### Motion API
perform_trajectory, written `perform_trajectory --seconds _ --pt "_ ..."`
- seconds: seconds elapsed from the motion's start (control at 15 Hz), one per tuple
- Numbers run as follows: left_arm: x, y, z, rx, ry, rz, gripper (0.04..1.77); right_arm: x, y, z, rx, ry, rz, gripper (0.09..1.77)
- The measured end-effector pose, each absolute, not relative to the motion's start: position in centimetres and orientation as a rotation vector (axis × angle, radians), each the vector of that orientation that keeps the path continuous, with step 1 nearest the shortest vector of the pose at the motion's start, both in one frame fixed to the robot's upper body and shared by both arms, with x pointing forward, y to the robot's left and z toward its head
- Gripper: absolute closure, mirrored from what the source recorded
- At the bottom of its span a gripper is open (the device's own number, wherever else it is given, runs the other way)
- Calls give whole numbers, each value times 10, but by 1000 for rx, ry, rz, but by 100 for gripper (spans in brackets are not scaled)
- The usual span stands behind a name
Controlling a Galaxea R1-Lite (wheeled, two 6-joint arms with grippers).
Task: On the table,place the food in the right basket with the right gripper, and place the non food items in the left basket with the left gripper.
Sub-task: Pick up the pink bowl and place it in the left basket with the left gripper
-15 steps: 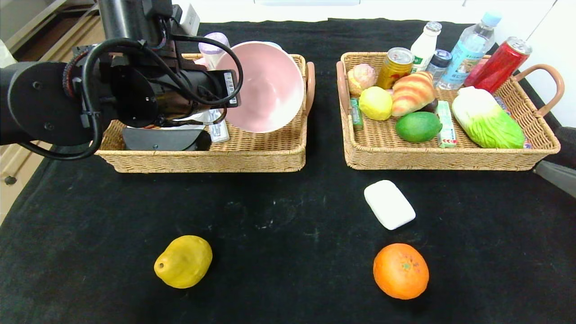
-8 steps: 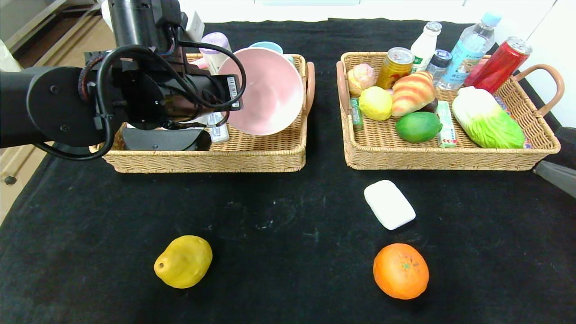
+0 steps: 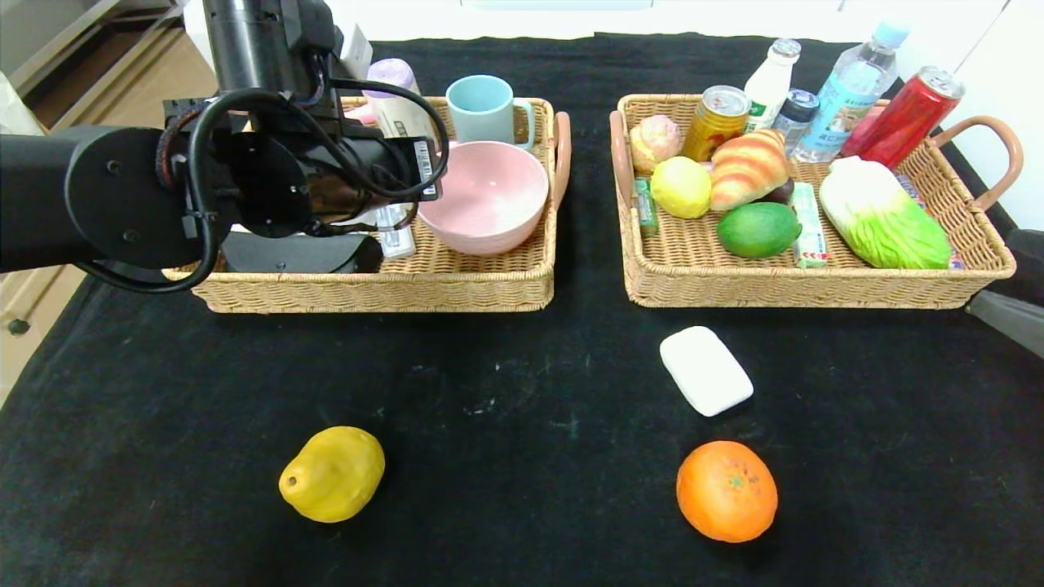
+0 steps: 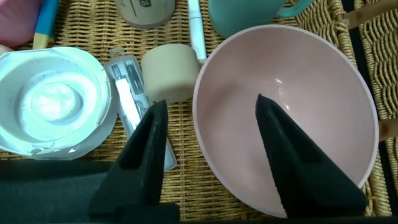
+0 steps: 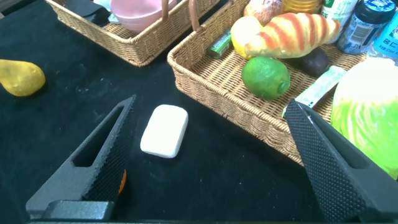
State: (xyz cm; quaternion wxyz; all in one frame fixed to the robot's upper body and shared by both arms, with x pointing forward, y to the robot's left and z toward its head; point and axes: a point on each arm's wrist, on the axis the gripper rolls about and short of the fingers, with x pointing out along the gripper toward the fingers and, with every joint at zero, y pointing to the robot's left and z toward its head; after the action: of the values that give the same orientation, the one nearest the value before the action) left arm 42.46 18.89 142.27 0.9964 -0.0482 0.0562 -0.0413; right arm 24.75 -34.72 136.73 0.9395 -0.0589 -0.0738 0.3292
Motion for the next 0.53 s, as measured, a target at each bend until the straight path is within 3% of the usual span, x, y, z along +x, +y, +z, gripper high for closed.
perform_trajectory --seconds 0.27,0.53 --pt "417 192 1428 -86 109 -84 48 247 -347 1367 -120 -150 673 15" --pt "396 192 1436 -78 118 -110 33 247 -347 1366 -118 -147 673 15"
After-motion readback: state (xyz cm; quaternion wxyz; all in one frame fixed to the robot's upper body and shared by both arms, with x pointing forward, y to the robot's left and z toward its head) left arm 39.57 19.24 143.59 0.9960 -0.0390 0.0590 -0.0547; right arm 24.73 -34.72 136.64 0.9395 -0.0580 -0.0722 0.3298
